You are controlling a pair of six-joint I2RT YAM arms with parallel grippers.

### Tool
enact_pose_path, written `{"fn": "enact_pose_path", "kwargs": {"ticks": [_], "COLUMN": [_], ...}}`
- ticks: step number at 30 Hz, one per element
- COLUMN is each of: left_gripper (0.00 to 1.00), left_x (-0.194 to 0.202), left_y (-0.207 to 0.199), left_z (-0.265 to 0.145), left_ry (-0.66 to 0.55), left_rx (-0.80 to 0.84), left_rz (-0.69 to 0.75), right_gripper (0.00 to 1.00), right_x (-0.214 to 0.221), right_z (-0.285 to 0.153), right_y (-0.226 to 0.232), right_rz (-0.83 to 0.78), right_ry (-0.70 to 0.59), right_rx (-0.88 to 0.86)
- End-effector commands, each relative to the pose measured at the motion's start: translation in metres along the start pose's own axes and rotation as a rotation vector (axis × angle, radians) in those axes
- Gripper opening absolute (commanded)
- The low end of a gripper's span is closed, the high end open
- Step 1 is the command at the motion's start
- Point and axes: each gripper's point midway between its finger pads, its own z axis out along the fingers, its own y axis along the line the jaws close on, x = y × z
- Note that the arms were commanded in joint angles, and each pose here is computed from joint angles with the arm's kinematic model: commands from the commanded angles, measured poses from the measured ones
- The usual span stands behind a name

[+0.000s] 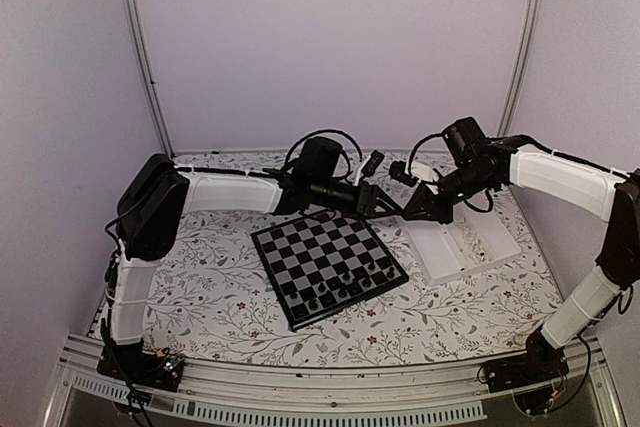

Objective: Set up the chess pieces on the board
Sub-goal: Place the chess piece on the chessboard.

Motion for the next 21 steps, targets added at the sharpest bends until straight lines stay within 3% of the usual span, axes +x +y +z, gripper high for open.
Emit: {"fn": "enact_pose_path", "kwargs": {"ticks": [1, 10, 19, 21], "left_gripper": [0.4, 0.37, 0.16, 0.14], "left_x": [0.005, 0.01, 0.013, 0.009], "left_y": [-0.012, -0.01, -0.017, -0.02], "left_z": [0.009, 0.012, 0.011, 0.006], "left_ry": [0.03, 0.049, 0.053, 0.037], "left_rx": [0.05, 0.064, 0.115, 0.123], "left_rz": [0.002, -0.016, -0.021, -0.011], "right_gripper": [0.12, 0.12, 0.13, 0.21], "right_x": [-0.006, -0.007, -0.011, -0.016], "right_z": [0.003, 0.005, 0.002, -0.003], "right_y": [-0.001, 0.003, 0.003, 0.003], "right_rz": [0.002, -0.001, 0.0, 0.012], "right_ry": [0.005, 0.01, -0.002, -0.013], "right_rx": [-0.004, -0.011, -0.003, -0.005]}}
